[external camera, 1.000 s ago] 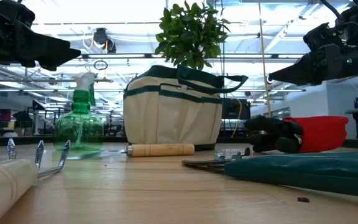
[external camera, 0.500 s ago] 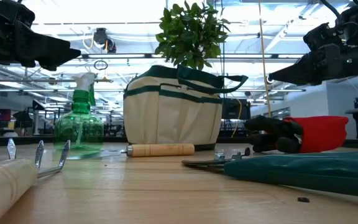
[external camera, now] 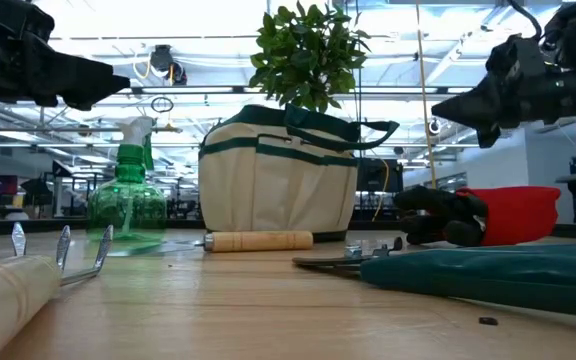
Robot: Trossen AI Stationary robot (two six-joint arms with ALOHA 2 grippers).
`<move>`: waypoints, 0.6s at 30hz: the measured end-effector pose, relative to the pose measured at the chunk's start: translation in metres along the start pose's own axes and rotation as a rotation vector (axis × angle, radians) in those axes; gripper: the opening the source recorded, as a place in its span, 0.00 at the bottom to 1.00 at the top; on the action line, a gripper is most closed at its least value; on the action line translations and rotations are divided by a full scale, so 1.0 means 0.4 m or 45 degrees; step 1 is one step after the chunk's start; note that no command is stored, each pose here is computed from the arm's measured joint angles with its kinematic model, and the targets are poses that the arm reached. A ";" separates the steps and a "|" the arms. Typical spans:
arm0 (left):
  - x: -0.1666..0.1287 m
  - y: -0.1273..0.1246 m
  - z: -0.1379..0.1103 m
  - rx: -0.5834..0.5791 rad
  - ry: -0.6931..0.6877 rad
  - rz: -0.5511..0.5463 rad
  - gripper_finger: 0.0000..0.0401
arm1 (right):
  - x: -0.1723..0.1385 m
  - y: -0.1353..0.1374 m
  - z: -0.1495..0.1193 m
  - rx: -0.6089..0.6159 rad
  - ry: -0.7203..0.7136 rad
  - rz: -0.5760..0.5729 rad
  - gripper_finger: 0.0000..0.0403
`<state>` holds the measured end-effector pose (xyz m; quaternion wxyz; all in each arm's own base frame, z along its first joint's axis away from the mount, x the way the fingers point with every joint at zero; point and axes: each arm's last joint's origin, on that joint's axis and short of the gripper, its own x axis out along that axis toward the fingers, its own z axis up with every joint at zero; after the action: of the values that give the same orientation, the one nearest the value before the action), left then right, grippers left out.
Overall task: Pick & Place Garden tools in Gardening bag
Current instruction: Put the green spray bottle in the gardening bag
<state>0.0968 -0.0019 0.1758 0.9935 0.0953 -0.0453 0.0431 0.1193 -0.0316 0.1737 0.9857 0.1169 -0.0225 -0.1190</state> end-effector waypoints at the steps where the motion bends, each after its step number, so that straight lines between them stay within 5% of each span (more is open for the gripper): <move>1: 0.000 0.001 0.006 0.011 -0.030 0.006 0.67 | 0.000 0.000 0.003 -0.015 -0.015 0.000 0.00; 10: -0.010 0.015 0.068 -0.024 -0.363 0.078 0.67 | -0.001 0.005 0.027 -0.234 -0.145 0.014 0.00; 18: -0.015 0.020 0.081 0.011 -0.426 0.125 0.67 | -0.001 0.001 0.031 -0.317 -0.174 -0.083 0.00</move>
<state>0.0876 -0.0007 0.2083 0.9683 0.1031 -0.2144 0.0754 0.1182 -0.0340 0.1860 0.9844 -0.0139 -0.0709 -0.1606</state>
